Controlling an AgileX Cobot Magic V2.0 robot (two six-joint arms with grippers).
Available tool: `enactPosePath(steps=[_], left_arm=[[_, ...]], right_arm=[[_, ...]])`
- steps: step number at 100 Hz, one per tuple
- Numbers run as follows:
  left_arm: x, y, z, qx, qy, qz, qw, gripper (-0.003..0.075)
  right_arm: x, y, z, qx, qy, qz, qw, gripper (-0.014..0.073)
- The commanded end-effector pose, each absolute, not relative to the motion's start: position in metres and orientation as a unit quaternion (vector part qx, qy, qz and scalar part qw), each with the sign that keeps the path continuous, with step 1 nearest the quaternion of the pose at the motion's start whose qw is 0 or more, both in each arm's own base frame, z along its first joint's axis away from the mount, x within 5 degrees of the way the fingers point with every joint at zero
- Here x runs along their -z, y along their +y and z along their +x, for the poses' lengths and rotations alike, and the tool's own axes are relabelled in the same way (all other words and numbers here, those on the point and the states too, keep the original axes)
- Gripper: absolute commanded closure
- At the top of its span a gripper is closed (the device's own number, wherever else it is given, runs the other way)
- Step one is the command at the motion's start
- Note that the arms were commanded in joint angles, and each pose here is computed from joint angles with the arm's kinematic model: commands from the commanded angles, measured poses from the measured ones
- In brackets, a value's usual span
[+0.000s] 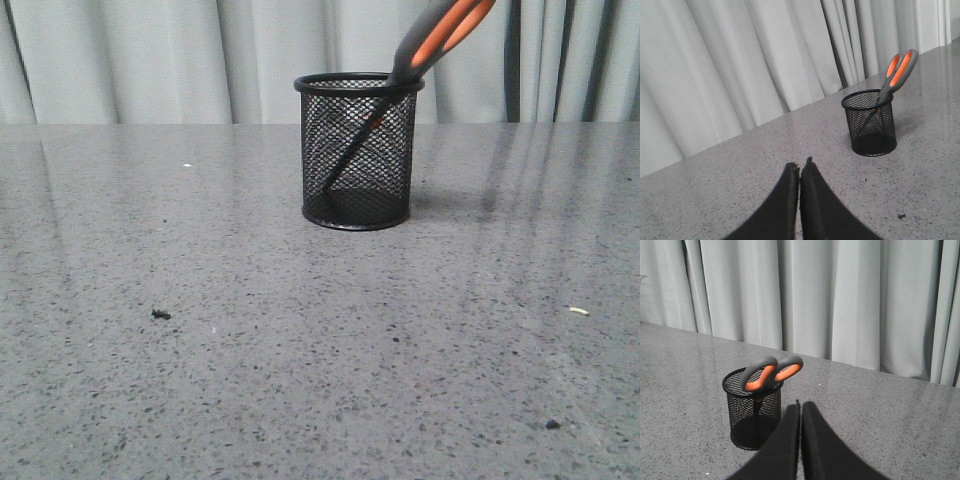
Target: Put scissors into bucket
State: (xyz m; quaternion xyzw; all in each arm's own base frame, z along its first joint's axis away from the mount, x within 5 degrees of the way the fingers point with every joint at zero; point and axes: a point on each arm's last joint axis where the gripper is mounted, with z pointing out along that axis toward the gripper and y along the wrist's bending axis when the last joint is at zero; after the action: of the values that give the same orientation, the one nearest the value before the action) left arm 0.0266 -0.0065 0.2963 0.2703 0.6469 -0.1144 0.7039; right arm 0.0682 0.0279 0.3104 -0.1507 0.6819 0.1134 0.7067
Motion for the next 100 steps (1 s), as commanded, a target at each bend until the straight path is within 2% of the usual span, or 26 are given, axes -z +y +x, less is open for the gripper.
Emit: enactPosePath(steps=[1, 15, 34, 49, 63, 71, 100], left_arm=[[-0.304, -0.009, 0.027, 0.129, 0.623, 0.267, 0.724, 0.074], [-0.291, -0.012, 0.031, 0.123, 0.641, 0.263, 0.71, 0.074], [-0.276, -0.013, 0.031, 0.14, 0.665, 0.198, 0.707, 0.074], [-0.248, -0.016, 0.041, 0.142, 0.654, 0.124, 0.732, 0.074], [-0.228, -0.014, 0.049, 0.11, 0.65, 0.093, 0.746, 0.074], [-0.218, -0.013, 0.051, 0.084, 0.669, 0.097, 0.732, 0.074], [-0.182, -0.011, 0.054, 0.057, 0.75, 0.082, 0.653, 0.074]], right_arm=[[-0.325, 0.025, 0.068, -0.107, 0.648, -0.136, 0.741, 0.064], [-0.325, 0.025, 0.068, -0.107, 0.648, -0.136, 0.741, 0.064], [-0.325, 0.025, 0.068, -0.107, 0.648, -0.136, 0.741, 0.064], [-0.325, 0.025, 0.068, -0.107, 0.648, -0.136, 0.741, 0.064], [-0.325, 0.025, 0.068, -0.107, 0.648, -0.136, 0.741, 0.064], [-0.326, 0.025, 0.068, -0.107, 0.648, -0.136, 0.742, 0.064], [-0.326, 0.025, 0.068, -0.107, 0.648, -0.136, 0.742, 0.064]])
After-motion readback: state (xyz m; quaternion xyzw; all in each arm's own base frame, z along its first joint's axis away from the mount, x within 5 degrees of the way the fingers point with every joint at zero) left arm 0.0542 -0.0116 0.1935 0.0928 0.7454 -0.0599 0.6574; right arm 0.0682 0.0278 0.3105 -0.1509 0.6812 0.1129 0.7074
